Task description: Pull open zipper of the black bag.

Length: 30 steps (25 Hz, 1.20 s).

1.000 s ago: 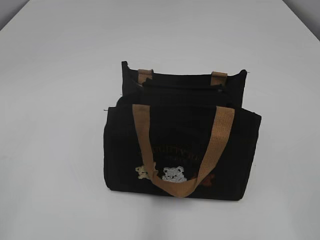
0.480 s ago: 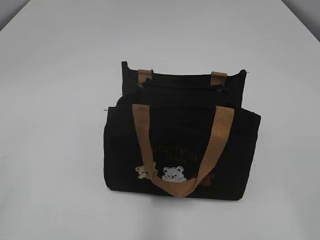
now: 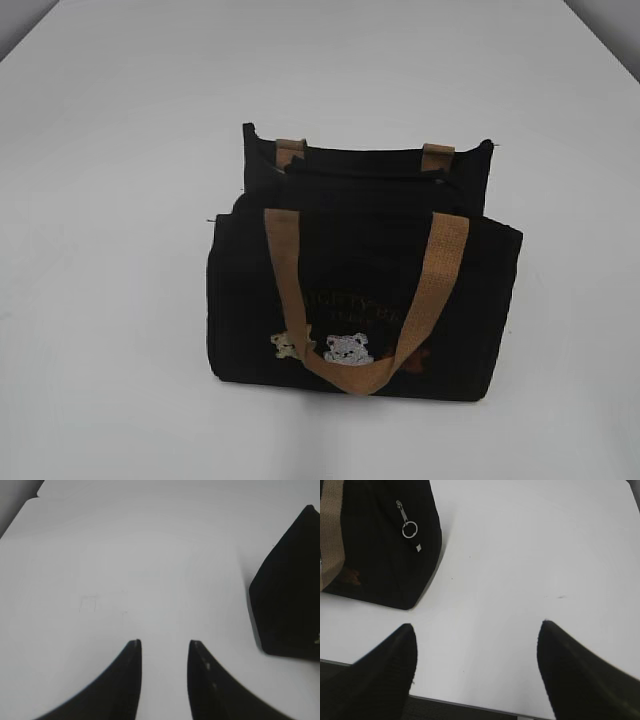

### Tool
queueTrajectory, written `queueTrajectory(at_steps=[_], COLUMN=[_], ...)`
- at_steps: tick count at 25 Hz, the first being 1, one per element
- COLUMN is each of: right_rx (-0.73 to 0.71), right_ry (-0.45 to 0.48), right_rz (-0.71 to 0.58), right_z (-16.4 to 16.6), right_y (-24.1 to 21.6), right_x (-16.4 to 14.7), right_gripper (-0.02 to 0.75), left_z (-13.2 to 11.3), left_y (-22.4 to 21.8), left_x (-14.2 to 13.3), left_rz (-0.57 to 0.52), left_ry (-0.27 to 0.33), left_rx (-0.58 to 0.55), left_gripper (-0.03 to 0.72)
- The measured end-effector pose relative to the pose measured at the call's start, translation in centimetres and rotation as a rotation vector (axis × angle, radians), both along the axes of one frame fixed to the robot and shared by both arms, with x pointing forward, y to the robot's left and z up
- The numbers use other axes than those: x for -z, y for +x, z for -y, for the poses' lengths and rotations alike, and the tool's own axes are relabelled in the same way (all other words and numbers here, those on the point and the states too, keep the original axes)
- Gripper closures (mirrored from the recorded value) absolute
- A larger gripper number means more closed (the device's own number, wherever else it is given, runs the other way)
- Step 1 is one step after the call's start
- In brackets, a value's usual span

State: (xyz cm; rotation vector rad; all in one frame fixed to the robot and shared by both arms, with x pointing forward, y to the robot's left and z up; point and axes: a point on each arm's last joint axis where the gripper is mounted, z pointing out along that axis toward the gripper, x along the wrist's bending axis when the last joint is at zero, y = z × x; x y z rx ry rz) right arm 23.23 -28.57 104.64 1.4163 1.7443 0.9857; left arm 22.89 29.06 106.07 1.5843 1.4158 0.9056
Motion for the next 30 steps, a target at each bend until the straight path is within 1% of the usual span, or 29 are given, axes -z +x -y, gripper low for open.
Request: queueTrajectory(at_steps=[12, 24, 30], right_rx=[-0.002, -0.001, 0.057], right_ry=[0.002, 0.003, 0.008], right_rz=[0.000, 0.000, -0.007], right_z=[-0.02, -0.02, 0.41], right_y=[0.00, 0.00, 0.03], right_x=[0.00, 0.00, 0.05], right_gripper=[0.160, 0.160, 0.160], left_z=[-0.02, -0.02, -0.02], left_y=[-0.04, -0.04, -0.04], left_x=[0.00, 0.00, 0.00], left_rz=[0.001, 0.001, 0.001], left_ry=[-0.001, -0.001, -0.001], left_rx=[0.026, 0.026, 0.026], left_gripper=[0.449, 0.449, 0.452])
